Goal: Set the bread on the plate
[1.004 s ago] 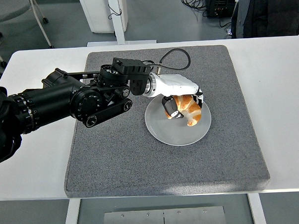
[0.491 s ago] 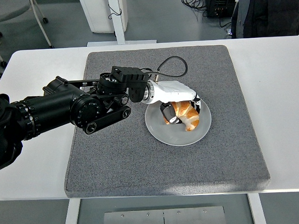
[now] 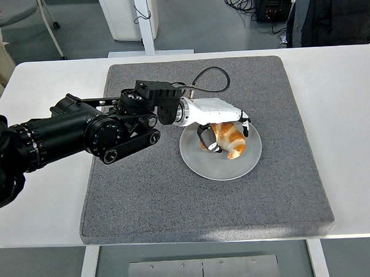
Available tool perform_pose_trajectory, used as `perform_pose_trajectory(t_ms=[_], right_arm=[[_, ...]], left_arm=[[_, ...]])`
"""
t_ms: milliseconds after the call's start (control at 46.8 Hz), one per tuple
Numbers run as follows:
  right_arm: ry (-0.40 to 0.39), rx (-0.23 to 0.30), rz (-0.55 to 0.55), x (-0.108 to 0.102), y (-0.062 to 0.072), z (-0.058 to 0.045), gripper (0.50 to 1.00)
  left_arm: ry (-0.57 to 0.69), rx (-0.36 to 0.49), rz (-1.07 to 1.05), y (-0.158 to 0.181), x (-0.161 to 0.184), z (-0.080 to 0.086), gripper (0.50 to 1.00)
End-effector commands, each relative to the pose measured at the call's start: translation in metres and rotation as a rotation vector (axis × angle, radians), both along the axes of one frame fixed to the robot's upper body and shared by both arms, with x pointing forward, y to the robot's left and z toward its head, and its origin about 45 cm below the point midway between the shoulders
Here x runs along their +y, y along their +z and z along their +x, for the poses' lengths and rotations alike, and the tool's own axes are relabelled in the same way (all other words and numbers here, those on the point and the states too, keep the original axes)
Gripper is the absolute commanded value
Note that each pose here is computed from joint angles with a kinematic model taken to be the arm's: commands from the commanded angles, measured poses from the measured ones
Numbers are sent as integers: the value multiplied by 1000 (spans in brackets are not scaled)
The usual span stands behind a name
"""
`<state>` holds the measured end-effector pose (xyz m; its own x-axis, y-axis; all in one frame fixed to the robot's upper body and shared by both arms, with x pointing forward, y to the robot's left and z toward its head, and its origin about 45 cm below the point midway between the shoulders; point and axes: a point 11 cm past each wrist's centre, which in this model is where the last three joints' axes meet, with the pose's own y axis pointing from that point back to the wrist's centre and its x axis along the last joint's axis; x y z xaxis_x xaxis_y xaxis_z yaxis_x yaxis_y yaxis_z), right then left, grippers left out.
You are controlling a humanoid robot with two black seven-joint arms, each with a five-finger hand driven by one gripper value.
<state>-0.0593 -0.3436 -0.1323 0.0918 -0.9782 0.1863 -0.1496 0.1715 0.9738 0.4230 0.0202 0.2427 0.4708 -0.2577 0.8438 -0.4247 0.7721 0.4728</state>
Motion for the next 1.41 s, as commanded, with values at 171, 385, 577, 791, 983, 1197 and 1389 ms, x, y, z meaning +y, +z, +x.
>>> perform_pose_trajectory(t_ms=[171,385,577,791,983,1197,1389], right_arm=[[0,1,0,0,0,0,1000],[0,-1,0,0,0,0,1000],[0,1,0,0,0,0,1000],[0,-1,0,0,0,0,1000],[0,-1,0,0,0,0,1000],[0,-1,0,0,0,0,1000],[0,1,0,0,0,0,1000]], left_arm=[[44,69,-104,34,5,7,990],[105,84,-233,81,7,23,992],[163,99,-356,126,9,35,992],[246,142,-459,142,29,48,992],[360,191,-601,155,52,67,992],[447,270,-782,163,63,76,992],[507,321,-861,143,70,78,992]])
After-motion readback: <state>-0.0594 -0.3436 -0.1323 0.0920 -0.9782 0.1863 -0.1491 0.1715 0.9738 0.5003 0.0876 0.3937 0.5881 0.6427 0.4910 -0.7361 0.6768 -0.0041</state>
